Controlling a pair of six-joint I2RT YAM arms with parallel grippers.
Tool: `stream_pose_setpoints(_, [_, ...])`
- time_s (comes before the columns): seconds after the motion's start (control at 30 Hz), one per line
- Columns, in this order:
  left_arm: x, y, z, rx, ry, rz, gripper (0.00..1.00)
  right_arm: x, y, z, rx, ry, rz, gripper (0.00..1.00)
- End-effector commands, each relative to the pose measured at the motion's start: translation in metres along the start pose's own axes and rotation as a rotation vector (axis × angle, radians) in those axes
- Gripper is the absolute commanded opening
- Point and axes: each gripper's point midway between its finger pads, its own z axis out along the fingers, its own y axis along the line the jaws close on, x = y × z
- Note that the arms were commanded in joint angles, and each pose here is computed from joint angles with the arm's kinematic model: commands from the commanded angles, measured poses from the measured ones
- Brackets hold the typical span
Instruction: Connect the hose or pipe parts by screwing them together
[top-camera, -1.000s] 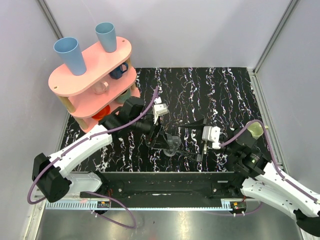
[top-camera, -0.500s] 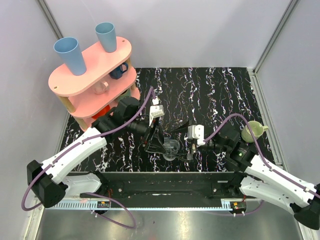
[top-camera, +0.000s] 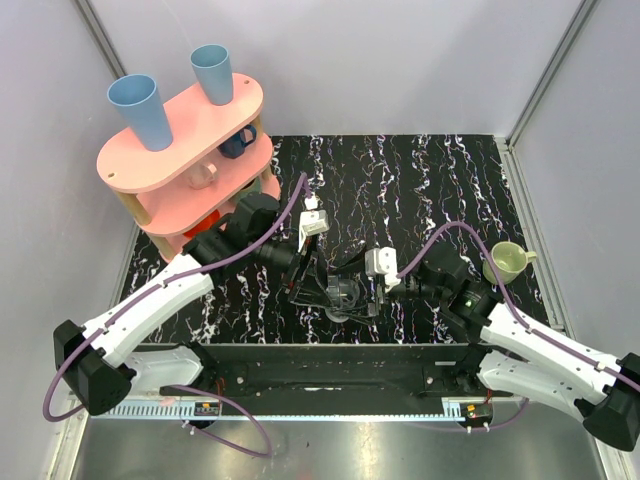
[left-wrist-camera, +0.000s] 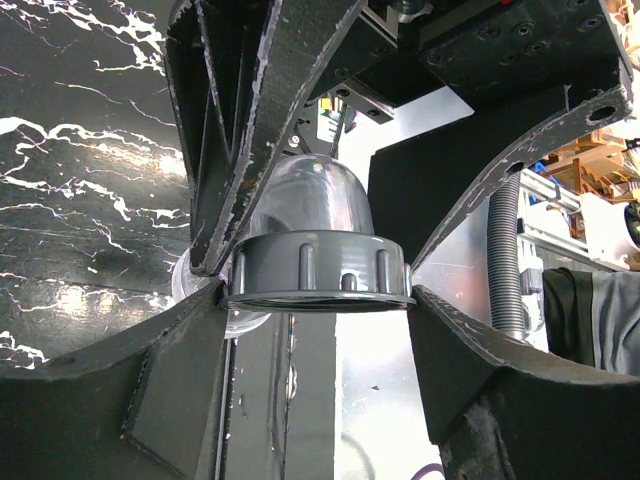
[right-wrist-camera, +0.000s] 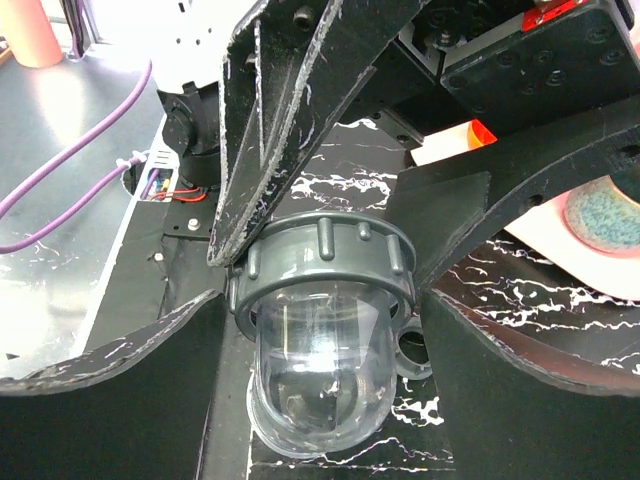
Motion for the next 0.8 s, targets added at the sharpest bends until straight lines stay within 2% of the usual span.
stream_pose_setpoints(0.0, [-0.0191, -0.0127, -0.0042, 0.041, -0.038, 0.086, 0.00, -0.0271, 0.0021, -0.0003, -0.016, -0.079, -0.044, 0.87])
stream_pose_setpoints(0.17, [-0.0169, -0.0103, -0.0029, 0.040, -0.029, 0.079, 0.00, -0.0318, 0.0027, -0.0058, 0.005, -0.105, -0.057, 0.93])
stream_pose_setpoints(0.33, [-0.0171, -0.0105, -0.0031, 0.039, -0.030, 0.079, 0.00, -0.0305, 0.0050, -0.0054, -0.007, -0.096, -0.049, 0.89])
stream_pose_setpoints(0.6, [-0.0178, -0.0100, -0.0030, 0.036, -0.031, 0.076, 0.00, -0.0224, 0.0034, -0.0018, -0.010, -0.073, -0.029, 0.89])
stream_pose_setpoints(0.77, [-0.0179, -0.0091, -0.0023, 0.035, -0.029, 0.069, 0.00, -0.0223, 0.0017, -0.0017, -0.002, -0.073, -0.027, 0.78])
